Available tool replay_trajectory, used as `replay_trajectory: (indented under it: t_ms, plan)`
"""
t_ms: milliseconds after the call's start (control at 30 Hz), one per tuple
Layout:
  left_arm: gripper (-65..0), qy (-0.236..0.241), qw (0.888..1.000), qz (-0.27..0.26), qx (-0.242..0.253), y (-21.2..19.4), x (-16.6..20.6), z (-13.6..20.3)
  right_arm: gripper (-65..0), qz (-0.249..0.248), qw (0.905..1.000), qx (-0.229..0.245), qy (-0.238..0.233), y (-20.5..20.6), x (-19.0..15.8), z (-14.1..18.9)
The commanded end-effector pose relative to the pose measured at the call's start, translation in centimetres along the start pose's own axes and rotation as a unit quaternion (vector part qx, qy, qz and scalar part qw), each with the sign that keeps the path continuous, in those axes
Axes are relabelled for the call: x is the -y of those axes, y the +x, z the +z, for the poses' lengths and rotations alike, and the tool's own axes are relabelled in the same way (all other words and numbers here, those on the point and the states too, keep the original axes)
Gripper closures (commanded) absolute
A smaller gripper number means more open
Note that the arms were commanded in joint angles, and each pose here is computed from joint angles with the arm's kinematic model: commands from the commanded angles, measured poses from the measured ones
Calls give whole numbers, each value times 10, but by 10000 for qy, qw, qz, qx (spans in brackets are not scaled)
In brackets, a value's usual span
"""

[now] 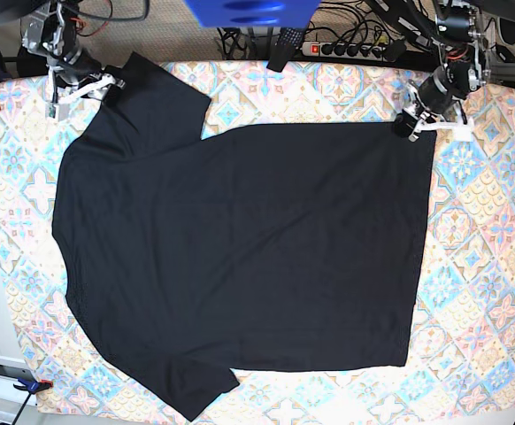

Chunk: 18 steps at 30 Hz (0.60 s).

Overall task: Fold the T-shirt properly
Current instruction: 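Grasp the shoulder corners and drag the shirt toward the robot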

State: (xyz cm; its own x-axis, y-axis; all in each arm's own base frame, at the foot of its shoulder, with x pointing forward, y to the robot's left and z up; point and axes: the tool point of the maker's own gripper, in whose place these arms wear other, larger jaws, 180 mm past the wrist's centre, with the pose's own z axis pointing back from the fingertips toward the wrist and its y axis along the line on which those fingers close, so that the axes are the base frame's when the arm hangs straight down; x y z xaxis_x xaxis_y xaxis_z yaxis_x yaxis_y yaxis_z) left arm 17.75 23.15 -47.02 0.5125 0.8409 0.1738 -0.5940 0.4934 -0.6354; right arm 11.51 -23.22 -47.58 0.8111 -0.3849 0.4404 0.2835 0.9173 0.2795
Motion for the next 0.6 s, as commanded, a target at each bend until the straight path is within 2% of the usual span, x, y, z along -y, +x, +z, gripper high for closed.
replay_trajectory:
  t_ms: [0, 233, 400, 467, 567]
  plan:
    - [0, -90, 9999, -64, 65, 7, 6, 3, -338, 47, 9994, -271, 222, -14, -9, 0]
    - [0, -83, 9999, -63, 61, 7, 5, 4, -338, 31, 9986, -319, 432, -22, -24, -2]
    - [0, -86, 9999, -56, 59, 6, 5, 4, -336, 186, 9960, -518, 710, -34, -47, -8]
    - [0, -86, 9999, -56, 59, 6, 5, 4, -312, 225, 9950, -570, 784, -38, -53, -9]
    - [0, -86, 9999, -56, 59, 6, 5, 4, -228, 251, 9944, -598, 831, -40, -56, -9]
